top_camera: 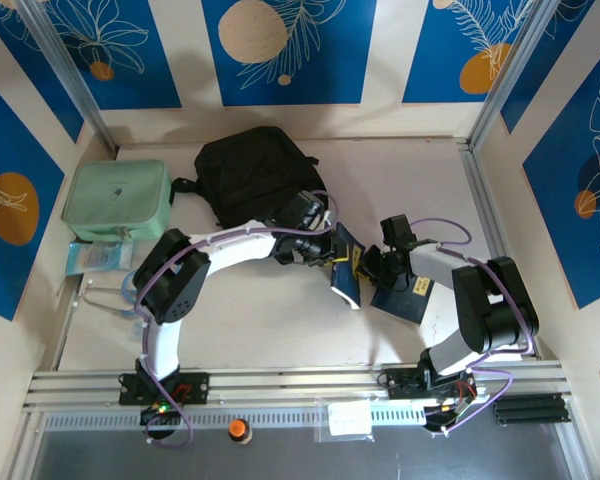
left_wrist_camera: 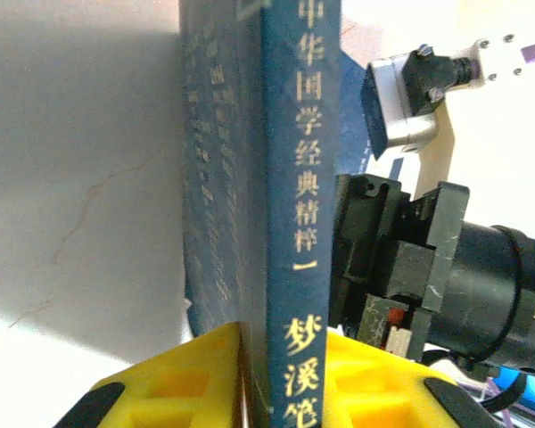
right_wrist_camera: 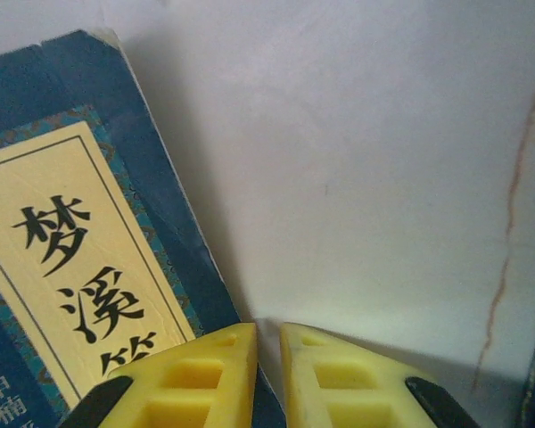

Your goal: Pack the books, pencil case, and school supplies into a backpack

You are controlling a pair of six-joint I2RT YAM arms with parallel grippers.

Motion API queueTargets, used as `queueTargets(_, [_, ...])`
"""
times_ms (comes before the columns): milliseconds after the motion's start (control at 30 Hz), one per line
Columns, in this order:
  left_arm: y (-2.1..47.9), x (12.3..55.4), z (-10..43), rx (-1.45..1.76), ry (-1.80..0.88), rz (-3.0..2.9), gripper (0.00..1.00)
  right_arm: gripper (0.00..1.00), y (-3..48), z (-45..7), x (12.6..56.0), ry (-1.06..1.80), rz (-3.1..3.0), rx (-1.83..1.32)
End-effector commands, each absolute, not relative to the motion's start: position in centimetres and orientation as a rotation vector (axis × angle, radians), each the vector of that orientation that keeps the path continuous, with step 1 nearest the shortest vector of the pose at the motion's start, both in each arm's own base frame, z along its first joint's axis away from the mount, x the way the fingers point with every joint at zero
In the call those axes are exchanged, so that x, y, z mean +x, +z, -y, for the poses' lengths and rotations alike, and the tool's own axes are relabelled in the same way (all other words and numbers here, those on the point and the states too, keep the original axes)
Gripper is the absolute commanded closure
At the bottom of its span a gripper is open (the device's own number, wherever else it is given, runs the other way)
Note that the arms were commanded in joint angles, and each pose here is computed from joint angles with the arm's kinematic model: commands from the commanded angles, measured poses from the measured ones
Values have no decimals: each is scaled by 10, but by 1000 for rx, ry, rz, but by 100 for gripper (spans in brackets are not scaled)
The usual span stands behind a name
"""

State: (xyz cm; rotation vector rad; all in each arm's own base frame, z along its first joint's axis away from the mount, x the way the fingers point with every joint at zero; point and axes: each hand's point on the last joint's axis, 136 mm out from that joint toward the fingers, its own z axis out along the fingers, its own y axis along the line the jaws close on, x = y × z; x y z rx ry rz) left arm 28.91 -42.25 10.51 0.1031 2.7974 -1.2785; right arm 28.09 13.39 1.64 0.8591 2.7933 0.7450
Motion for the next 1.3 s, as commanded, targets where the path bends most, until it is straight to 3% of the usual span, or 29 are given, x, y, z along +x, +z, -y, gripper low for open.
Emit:
queueTargets(0, [124, 279, 422, 233, -1221, -2791, 82, 82, 20, -129, 276, 707, -2810, 836])
queueTargets(167, [131, 284, 410, 264, -1139, -2782, 83, 81, 32, -128, 284, 699, -2779, 793])
queueTargets(367, [138, 295, 396, 278, -1083, -2754, 100, 78, 43, -129, 289, 714, -2749, 754])
queueTargets(467, [152, 306, 388, 274, -1084, -2706, 100, 73, 56, -131, 295, 747, -2706, 713])
queueTargets(767, [220, 367, 357, 81, -1202, -2382, 100, 39, 130, -160, 321, 1156, -2434, 646])
queueTargets(1000, [266, 415, 326, -223, -1354, -2077, 100, 20, 187, -191, 339, 1500, -2207, 656])
queueTargets(1267, [305, 427, 321, -354, -1544, -1874, 100, 12, 222, -207, 350, 1603, -2021, 748])
